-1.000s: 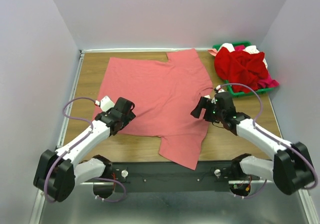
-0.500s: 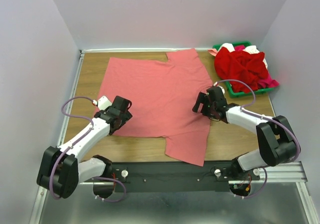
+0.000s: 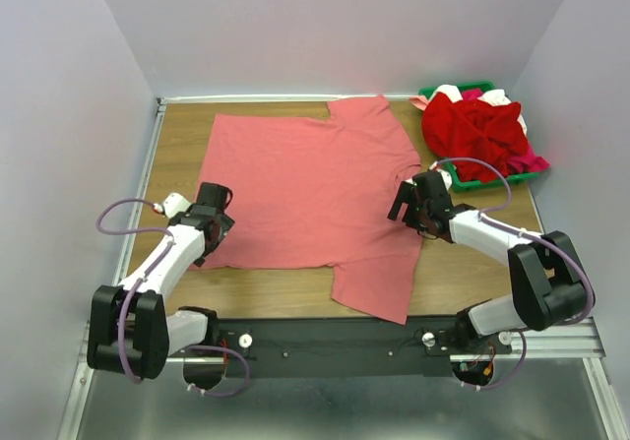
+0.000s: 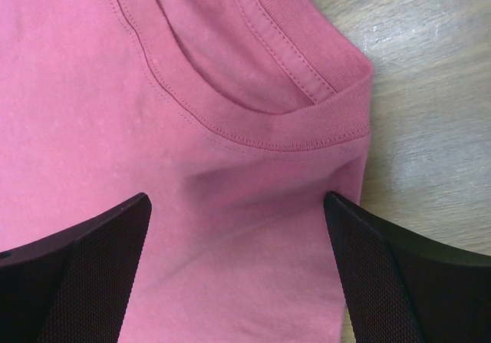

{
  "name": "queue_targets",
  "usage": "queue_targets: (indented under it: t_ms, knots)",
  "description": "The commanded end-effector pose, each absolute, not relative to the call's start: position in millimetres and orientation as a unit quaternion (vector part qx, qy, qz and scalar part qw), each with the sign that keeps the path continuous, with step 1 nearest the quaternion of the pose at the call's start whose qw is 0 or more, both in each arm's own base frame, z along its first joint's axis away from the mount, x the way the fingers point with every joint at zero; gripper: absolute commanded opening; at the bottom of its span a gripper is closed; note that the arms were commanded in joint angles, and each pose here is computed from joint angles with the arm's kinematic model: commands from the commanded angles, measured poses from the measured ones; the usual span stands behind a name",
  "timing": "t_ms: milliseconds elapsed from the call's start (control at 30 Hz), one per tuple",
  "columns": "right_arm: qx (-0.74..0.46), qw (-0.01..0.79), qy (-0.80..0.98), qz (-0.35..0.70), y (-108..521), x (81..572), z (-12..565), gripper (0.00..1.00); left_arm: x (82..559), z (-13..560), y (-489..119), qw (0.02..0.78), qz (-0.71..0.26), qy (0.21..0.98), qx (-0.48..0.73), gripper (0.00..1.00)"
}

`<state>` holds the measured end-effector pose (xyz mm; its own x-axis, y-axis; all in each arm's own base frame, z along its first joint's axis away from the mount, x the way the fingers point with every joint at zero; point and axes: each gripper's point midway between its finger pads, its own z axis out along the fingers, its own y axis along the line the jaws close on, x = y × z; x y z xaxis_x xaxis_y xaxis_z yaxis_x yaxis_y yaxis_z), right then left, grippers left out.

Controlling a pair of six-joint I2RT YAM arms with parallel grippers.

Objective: Fold and stack the t-shirts
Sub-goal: Flatten the tshirt out

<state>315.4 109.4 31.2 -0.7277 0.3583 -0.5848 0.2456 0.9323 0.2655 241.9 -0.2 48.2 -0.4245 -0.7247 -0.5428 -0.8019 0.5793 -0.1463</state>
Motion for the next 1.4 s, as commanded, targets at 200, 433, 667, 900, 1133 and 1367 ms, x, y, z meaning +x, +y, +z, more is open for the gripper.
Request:
queue_targets:
  t_ms: [200, 433, 667, 900, 1133, 1367]
  knots:
    - [0.17, 0.322, 0.929, 0.069, 100.7, 306.6, 27.1, 1.0, 231.4, 66.8, 53.1, 0.28, 0.105, 0.787, -0.54, 0.99]
    - [0.162, 0.323, 0.929, 0.08, 104.8, 307.9, 31.3, 1.0, 221.3, 46.0, 57.5, 0.219, 0.155, 0.804, -0.531, 0.98]
    - [0.159, 0.328, 0.928, 0.084, 103.1, 307.4, 35.3, 1.0, 218.1, 32.9, 58.9, 0.178, 0.183, 0.822, -0.509, 0.66]
    - [0.167, 0.338, 0.922, 0.086, 96.3, 305.2, 41.0, 1.0, 212.6, 8.3, 62.2, 0.111, 0.235, 0.842, -0.473, 0.59]
    - [0.169, 0.35, 0.917, 0.09, 93.5, 303.4, 49.3, 1.0, 221.4, -9.8, 58.7, 0.103, 0.234, 0.851, -0.458, 0.53]
    - [0.174, 0.357, 0.913, 0.09, 90.8, 301.0, 55.1, 1.0, 221.3, -27.8, 49.6, 0.117, 0.204, 0.848, -0.475, 0.16]
